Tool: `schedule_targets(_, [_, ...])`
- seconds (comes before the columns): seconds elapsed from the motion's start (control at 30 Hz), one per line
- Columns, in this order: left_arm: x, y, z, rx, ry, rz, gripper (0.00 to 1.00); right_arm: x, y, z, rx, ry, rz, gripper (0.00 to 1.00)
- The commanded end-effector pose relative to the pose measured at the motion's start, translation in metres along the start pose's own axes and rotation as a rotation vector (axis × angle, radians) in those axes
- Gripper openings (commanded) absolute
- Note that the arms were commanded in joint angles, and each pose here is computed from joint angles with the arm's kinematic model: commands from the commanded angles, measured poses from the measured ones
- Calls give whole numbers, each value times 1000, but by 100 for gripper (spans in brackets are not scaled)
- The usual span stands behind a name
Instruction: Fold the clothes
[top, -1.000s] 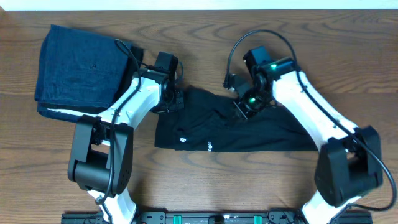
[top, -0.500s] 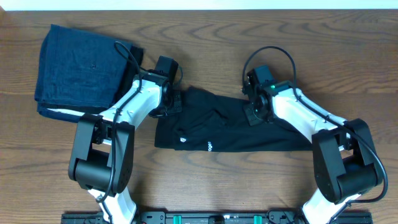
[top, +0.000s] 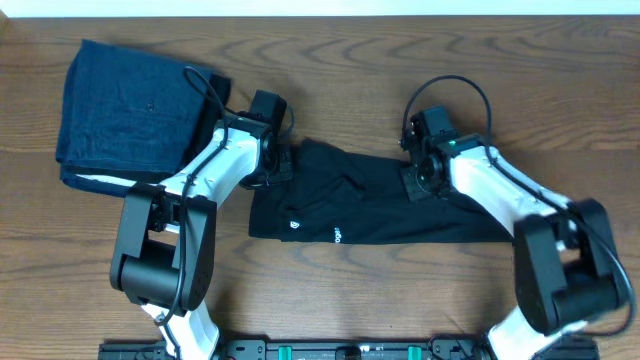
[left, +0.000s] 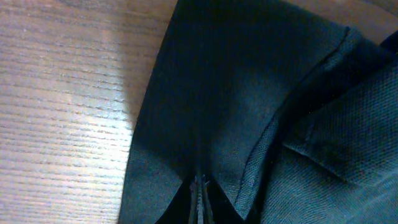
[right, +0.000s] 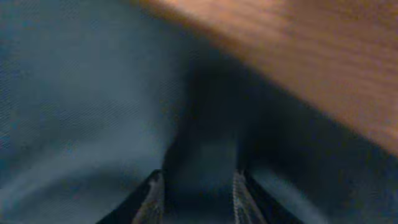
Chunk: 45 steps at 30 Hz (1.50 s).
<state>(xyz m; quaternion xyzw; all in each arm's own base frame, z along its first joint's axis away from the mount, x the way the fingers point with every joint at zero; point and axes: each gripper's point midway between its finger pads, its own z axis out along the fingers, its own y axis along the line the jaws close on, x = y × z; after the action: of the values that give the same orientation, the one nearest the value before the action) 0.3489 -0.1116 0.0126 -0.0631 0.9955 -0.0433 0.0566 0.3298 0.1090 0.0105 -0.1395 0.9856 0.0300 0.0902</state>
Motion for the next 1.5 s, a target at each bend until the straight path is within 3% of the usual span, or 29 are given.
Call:
schedule_targets(0.0, [2,7,6,-26,8,-17,6,-22,30,-57,-138,-147,-117,38])
schedule_targets(0.13, [2,7,6,-25,8,-18,6,-11,46,-88,-166,-176,-210,30])
schedule_targets(0.27, [1,6,6,-24,5,-18,6,4,64,-88,-177,-143,-337,23])
schedule_targets(0.67, [0,6,6,-22,0,-17,7,25,90,-36,-191,-165,-463,40])
schedule_targets(0.97, [-1,5,6,-20,-4,-17,7,24,91,-18,-188,-251,-500,43])
schedule_targets(1.3, [-1,5,6,-20,-4,-17,7,28,91,-12,-189,-263,-503,34])
schedule_targets(1.47, [-1,5,6,-21,-3,-17,7,26,94,-13,-203,-274,-505,21])
